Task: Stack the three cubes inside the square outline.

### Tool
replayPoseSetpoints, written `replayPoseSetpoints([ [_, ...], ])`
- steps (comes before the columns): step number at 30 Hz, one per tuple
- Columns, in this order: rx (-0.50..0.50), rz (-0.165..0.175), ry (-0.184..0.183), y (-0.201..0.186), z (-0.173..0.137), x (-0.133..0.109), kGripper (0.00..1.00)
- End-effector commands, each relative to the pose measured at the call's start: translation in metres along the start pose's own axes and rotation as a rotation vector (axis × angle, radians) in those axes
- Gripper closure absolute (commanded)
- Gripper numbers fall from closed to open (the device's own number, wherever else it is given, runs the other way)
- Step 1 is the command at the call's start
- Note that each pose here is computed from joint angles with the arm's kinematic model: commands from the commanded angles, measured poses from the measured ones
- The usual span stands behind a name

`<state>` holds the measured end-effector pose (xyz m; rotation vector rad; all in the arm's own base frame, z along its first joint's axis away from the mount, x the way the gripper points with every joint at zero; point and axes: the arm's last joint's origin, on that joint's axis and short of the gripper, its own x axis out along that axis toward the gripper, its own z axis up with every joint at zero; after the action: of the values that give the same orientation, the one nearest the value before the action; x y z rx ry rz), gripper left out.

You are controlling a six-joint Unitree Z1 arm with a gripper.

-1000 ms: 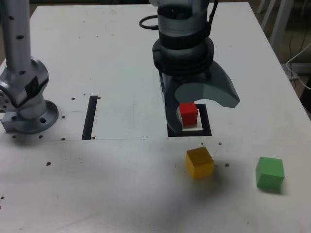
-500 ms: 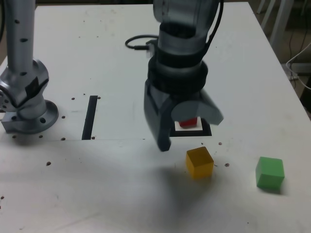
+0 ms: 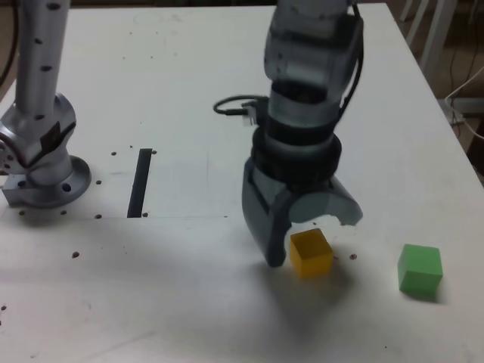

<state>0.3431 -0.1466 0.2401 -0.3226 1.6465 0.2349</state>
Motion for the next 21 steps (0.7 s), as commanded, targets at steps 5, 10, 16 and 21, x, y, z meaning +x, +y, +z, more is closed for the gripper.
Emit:
replayPoseSetpoints([
  [5, 0.005, 0.006, 0.01, -0.0026, 0.0064, 0.0116, 0.03],
  [10, 0.009, 0.004, 0.004, -0.0015, 0.0097, 0.0135, 0.11],
  [16, 0.025, -0.006, -0.016, -0.0029, 0.0126, 0.014, 0.27],
  [21, 0.03, -0.013, -0.012, -0.0037, 0.013, 0.0148, 0.39],
])
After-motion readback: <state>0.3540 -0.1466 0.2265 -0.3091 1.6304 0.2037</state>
